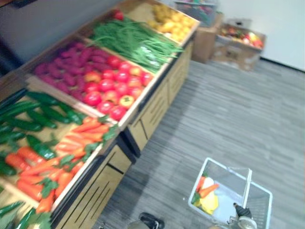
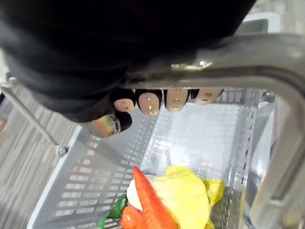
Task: Pick vegetable in the basket
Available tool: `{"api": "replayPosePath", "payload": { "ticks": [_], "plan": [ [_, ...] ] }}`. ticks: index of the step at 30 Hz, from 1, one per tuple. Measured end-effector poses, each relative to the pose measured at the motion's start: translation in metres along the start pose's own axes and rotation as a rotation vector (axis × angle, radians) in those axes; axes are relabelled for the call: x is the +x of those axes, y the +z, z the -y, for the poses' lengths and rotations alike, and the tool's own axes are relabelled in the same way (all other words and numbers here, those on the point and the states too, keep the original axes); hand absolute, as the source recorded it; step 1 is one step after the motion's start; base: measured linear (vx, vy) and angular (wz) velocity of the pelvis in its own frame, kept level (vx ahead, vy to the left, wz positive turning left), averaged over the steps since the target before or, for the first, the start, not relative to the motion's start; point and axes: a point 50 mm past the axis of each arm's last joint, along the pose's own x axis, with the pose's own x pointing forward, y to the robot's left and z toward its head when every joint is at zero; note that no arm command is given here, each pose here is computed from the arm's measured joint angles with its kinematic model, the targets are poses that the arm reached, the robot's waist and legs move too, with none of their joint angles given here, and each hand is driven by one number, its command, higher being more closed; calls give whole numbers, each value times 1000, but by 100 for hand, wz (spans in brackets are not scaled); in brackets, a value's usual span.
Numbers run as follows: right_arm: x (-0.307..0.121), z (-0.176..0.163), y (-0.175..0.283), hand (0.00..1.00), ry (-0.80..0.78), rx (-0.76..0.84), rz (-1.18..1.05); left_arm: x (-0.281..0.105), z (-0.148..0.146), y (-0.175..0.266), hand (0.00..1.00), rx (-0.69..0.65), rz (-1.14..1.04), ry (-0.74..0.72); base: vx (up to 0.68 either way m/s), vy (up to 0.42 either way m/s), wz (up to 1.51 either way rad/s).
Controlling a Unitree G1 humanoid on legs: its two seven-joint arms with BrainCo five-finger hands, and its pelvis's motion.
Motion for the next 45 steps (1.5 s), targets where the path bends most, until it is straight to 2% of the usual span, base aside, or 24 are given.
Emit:
{"api": "replayPosePath", "payload": {
  "ticks": [4,8,10,12,15,17,23,32,41,45],
  "plan": [
    [3,29,-9,100,-89,-12,-39,-4,12,-1,0,-5,-8,-28,-95,-308,-62],
    [1,43,-19,100,-135,-26,-57,-5,13,-2,0,4,-7,-26,18,-232,-30],
    [0,36,-19,100,-102,-69,-37,-1,-6,-8,0,30,-6,31,42,-315,-80],
    [0,38,-19,100,-93,-103,-29,-2,-6,-11,0,23,1,20,39,-122,-75],
    [4,40,-8,100,-91,-124,5,-10,21,-2,0,-19,13,-35,-5,106,-114],
    [2,27,-9,100,-29,-152,12,-13,27,-2,0,-25,11,-52,96,227,-110],
    [-1,0,-2,100,30,-120,32,-3,7,0,0,9,25,-16,89,108,-21],
    [-1,-2,-1,100,42,-117,33,-6,15,-3,0,10,8,-47,58,-7,-1],
    [-3,-3,-9,100,33,-80,-1,-3,7,-2,0,47,23,-37,50,12,0],
    [-1,-1,2,100,18,-54,37,-3,7,-2,0,54,26,-41,38,51,23]
  ]
}}
